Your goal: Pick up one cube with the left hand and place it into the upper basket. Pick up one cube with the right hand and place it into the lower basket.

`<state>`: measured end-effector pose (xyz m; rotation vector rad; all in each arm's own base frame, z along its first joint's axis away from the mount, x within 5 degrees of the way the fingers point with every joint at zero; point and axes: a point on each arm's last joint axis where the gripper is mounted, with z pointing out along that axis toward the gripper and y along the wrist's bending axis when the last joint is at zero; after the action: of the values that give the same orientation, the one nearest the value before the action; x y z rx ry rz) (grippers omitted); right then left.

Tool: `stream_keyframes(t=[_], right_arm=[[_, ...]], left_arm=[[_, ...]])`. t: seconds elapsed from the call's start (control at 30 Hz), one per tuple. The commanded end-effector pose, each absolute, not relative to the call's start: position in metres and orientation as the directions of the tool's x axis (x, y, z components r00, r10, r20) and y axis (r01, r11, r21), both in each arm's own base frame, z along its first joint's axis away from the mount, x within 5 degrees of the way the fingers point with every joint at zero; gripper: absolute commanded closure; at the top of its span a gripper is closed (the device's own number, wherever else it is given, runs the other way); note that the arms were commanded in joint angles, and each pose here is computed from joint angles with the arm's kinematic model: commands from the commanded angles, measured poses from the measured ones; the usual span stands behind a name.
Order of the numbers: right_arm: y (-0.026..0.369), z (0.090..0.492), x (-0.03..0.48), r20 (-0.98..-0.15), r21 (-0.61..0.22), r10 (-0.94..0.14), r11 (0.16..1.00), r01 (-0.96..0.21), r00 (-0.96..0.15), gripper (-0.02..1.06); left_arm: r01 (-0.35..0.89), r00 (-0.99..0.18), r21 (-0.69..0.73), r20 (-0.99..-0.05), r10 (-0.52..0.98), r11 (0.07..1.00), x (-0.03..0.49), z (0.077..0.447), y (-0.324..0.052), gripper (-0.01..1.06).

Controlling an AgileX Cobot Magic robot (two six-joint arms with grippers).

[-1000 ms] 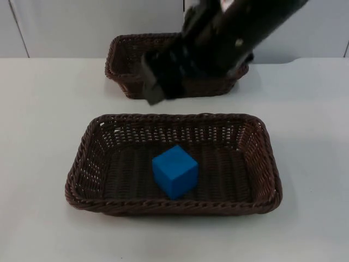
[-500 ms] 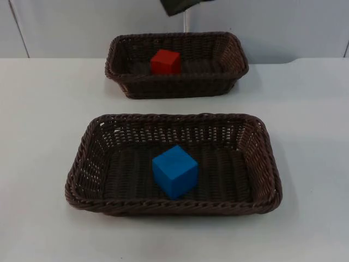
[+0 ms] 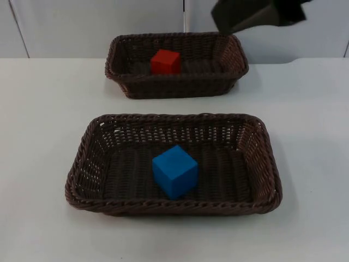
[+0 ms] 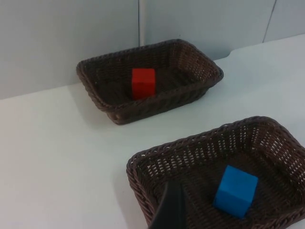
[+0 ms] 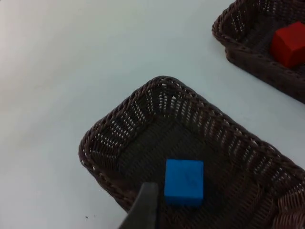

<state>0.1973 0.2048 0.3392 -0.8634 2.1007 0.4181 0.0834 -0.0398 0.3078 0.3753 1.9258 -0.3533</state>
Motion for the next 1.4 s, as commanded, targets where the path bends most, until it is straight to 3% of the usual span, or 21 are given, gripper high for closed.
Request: stream_keyframes(t=[0.0, 0.4, 0.67, 0.87, 1.07, 1.37], right_arm=[[0.197, 0.342, 0.189, -0.805, -0.001, -0.419, 0.709, -0.705, -0.420, 0.22], [0.150, 0.339, 0.145, -0.862, -0.004, -0.362, 0.704, -0.710, -0.354, 0.22], [0.114, 0.336, 0.111, -0.912, -0.044, -0.323, 0.689, -0.723, -0.253, 0.22], [0.088, 0.342, 0.086, -0.946, -0.044, -0.260, 0.693, -0.719, -0.193, 0.22], [0.066, 0.343, 0.066, -0.940, -0.043, -0.270, 0.697, -0.715, -0.207, 0.22], [0.045, 0.342, 0.046, -0.939, -0.041, -0.271, 0.702, -0.711, -0.213, 0.22]], left_arm=[[0.417, -0.353, -0.060, -0.930, 0.100, 0.907, 0.083, 0.307, -0.039, 0.33], [0.451, -0.295, 0.001, -0.944, 0.150, 0.892, 0.039, 0.307, -0.028, 0.33], [0.442, -0.282, 0.006, -0.948, 0.145, 0.897, 0.000, 0.296, -0.015, 0.33], [0.391, -0.359, 0.008, -0.919, 0.160, 0.920, -0.009, 0.288, -0.007, 0.33], [0.307, -0.456, 0.021, -0.874, 0.166, 0.951, -0.009, 0.278, 0.001, 0.33], [0.326, -0.448, -0.011, -0.882, 0.144, 0.945, -0.007, 0.276, -0.002, 0.33]])
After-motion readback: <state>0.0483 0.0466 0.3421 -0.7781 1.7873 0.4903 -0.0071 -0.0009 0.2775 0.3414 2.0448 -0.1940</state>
